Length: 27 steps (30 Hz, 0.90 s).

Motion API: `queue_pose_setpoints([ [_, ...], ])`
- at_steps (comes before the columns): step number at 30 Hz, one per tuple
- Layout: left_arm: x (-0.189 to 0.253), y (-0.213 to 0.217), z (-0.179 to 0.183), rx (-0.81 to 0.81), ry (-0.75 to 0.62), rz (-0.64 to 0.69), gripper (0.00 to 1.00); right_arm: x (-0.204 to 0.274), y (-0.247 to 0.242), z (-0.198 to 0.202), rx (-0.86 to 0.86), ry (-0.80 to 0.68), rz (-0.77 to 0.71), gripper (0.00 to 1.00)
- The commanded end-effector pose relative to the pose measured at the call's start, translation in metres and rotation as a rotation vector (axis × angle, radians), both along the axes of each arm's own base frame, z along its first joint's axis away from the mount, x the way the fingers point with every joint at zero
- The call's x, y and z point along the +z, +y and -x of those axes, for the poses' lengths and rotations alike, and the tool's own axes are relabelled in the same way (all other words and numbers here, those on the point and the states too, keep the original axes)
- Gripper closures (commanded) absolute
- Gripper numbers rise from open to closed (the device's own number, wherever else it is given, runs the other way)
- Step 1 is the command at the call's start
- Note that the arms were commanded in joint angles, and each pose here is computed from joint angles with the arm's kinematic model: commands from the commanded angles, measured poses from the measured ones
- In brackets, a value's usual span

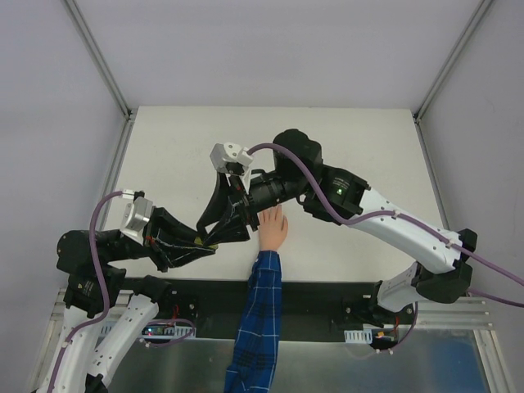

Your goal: Paint the nails

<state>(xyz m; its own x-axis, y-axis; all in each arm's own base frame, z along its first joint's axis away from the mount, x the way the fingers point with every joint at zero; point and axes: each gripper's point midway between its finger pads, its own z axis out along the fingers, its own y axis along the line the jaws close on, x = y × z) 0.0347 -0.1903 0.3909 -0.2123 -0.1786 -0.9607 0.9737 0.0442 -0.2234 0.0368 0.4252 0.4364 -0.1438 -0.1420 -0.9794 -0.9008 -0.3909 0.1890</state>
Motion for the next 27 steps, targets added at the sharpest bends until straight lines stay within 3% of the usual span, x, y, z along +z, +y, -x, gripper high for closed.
queue_pose_setpoints([
  [1, 0.016, 0.003, 0.014, -0.024, -0.071, 0.03, 1.0, 0.036, -0.007, 0.014, 0.094, -0.017, -0.111, 0.58],
  [8, 0.024, 0.004, 0.011, 0.001, -0.081, 0.049, 1.0, 0.024, -0.005, 0.015, 0.112, -0.007, -0.086, 0.82],
  [9, 0.025, 0.004, 0.01, 0.008, -0.083, 0.053, 1.0, 0.023, -0.005, 0.015, 0.111, -0.007, -0.085, 0.89],
  [11, 0.03, 0.005, 0.006, 0.035, -0.087, 0.068, 1.0, 0.016, -0.004, 0.014, 0.106, -0.004, -0.072, 0.92],
  [12, 0.031, 0.004, 0.004, 0.046, -0.089, 0.072, 1.0, 0.014, -0.003, 0.012, 0.091, -0.004, -0.068, 0.99],
  [17, 0.039, 0.006, -0.008, 0.117, -0.123, 0.085, 1.0, -0.005, -0.003, 0.003, 0.021, -0.025, -0.026, 1.0],
  [23, 0.053, 0.01, -0.048, 0.283, -0.244, 0.049, 1.0, -0.053, 0.006, -0.026, -0.307, -0.107, 0.163, 1.0],
  [26, 0.05, 0.01, -0.072, 0.353, -0.281, 0.014, 1.0, -0.083, 0.017, -0.053, -0.692, -0.124, 0.286, 1.0],
  [27, 0.048, 0.01, -0.081, 0.373, -0.283, 0.002, 1.0, -0.085, 0.01, -0.074, -0.945, -0.144, 0.302, 1.0],
])
